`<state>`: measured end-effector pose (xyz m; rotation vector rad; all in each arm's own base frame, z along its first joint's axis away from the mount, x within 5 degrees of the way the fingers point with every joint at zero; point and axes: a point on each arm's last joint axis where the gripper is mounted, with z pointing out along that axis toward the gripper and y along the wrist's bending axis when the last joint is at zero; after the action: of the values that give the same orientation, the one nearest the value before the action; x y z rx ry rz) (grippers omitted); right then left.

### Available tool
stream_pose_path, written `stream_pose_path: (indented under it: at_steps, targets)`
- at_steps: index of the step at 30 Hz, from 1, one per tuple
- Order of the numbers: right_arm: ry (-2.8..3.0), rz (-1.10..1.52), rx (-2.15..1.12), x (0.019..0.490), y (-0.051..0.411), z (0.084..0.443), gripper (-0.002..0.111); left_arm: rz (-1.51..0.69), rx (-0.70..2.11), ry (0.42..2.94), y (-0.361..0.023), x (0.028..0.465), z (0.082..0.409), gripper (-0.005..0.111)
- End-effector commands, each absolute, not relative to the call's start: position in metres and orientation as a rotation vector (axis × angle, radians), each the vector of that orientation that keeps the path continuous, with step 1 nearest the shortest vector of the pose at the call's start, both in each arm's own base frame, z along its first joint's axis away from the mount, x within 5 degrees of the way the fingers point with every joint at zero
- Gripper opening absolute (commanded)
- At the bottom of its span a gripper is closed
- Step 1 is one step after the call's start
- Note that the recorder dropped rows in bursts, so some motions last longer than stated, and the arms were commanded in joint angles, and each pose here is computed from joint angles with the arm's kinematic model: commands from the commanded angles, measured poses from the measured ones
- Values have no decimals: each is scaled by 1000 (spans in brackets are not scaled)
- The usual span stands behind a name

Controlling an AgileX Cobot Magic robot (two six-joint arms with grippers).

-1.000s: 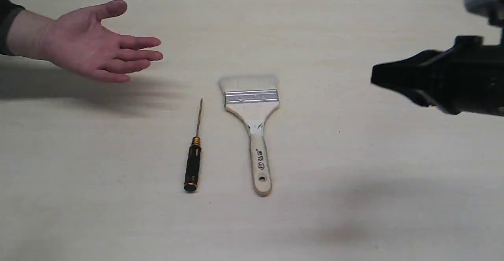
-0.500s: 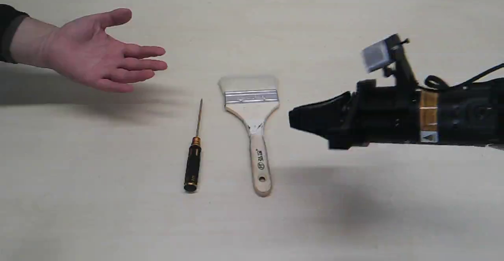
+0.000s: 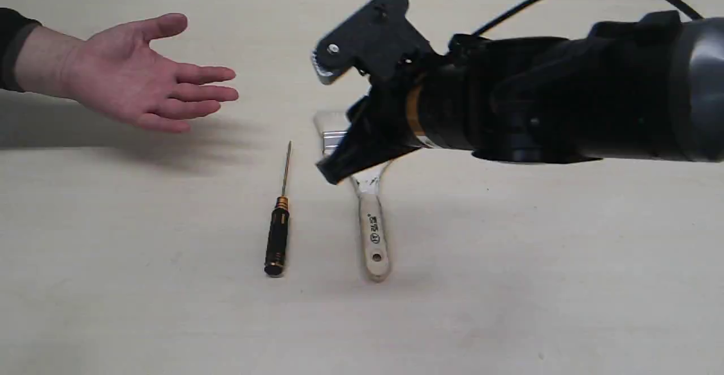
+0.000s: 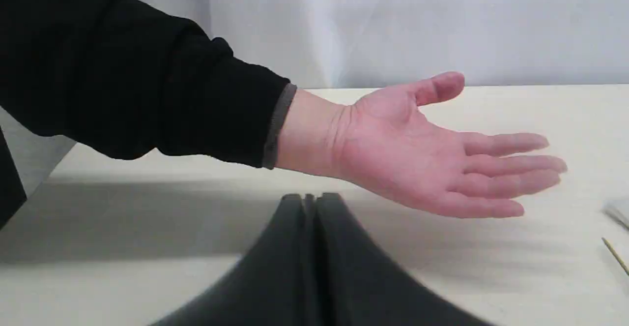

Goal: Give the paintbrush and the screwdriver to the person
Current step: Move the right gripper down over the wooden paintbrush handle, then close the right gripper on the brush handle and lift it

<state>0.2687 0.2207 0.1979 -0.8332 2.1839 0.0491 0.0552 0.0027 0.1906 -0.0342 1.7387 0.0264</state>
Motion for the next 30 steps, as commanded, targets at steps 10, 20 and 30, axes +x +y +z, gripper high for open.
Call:
stream_pose_path:
  at_steps: [10, 20, 30]
  targets:
    - [2541, -89, -587, 273, 240, 213, 57, 16, -30, 1734, 2, 55, 190, 0]
    - [2700, -109, -582, 302, 278, 163, 57, 16, -30, 1732, 2, 55, 191, 0]
    - [2797, -140, -580, 316, 295, 130, 57, 18, -29, 1732, 2, 55, 191, 0]
